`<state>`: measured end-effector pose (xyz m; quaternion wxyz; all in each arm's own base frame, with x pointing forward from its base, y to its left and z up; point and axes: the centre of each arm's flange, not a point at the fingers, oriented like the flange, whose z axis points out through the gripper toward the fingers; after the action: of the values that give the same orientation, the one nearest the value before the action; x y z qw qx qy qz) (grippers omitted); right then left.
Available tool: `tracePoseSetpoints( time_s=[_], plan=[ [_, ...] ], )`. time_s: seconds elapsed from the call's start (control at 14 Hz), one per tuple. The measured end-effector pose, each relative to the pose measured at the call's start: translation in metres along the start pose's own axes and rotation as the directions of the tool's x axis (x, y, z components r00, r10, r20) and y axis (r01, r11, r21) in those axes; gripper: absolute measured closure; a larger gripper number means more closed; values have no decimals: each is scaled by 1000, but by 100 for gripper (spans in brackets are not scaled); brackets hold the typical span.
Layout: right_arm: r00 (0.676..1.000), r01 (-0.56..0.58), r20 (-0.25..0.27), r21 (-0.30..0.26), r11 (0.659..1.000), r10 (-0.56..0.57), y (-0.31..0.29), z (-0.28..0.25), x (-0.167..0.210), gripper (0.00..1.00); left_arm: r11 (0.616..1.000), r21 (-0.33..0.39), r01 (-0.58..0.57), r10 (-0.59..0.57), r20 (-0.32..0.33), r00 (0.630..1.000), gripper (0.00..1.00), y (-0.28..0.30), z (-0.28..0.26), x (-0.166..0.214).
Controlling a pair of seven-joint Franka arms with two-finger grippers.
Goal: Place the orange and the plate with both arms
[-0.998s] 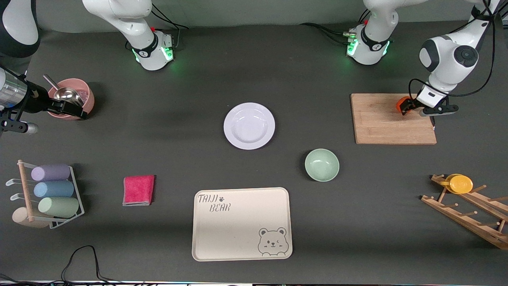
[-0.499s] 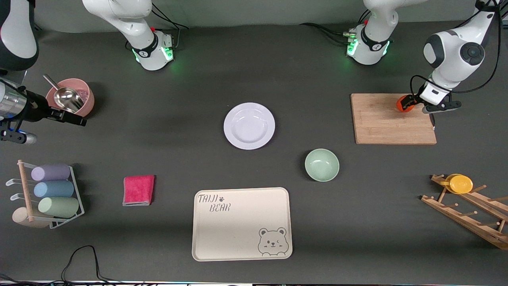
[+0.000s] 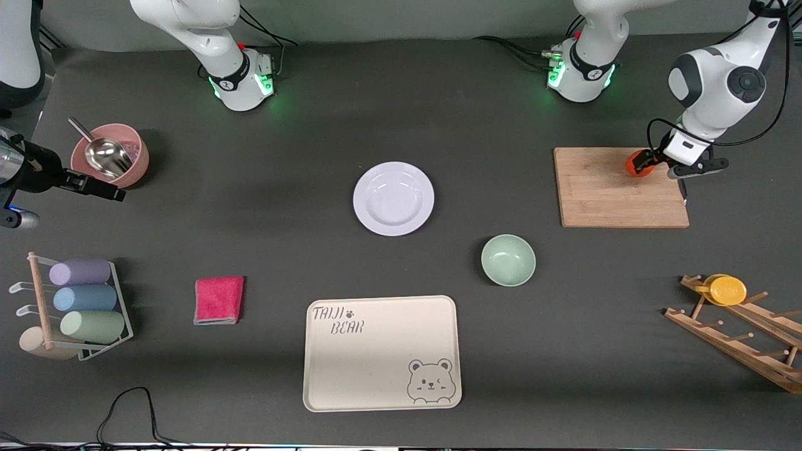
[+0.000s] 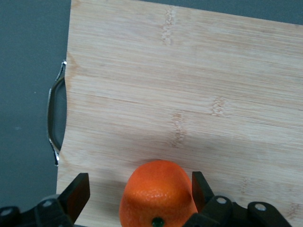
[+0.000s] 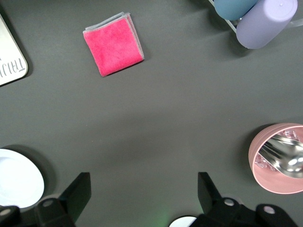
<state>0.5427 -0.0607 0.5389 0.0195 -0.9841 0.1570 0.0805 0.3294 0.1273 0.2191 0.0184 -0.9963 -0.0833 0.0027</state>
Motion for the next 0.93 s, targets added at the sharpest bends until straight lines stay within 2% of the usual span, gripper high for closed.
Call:
tracePoseSetpoints(
  time_s=[0.07,0.36,0.57,0.78,0.93],
  plan=[
    [1000,1,2,-1,1000,-1,-1,0,0,0,1000,0,1,-1,-4,1000,15,1,1,0],
    [1000,10,8,-3,1000,-10,-6,4,1,0,1000,1,7,-7,-3,1000,64,2,7,0],
    [999,42,10,-7,999,-42,-24,4,-3,0,1000,0,13,-13,-4,1000,96,5,7,1],
    [998,52,22,-13,999,-51,-33,11,-1,0,1000,1,4,-4,-12,1000,99,11,5,5],
    [999,41,26,-12,999,-40,-27,13,2,0,1000,6,-6,6,-29,1000,82,13,-3,16]
  ],
)
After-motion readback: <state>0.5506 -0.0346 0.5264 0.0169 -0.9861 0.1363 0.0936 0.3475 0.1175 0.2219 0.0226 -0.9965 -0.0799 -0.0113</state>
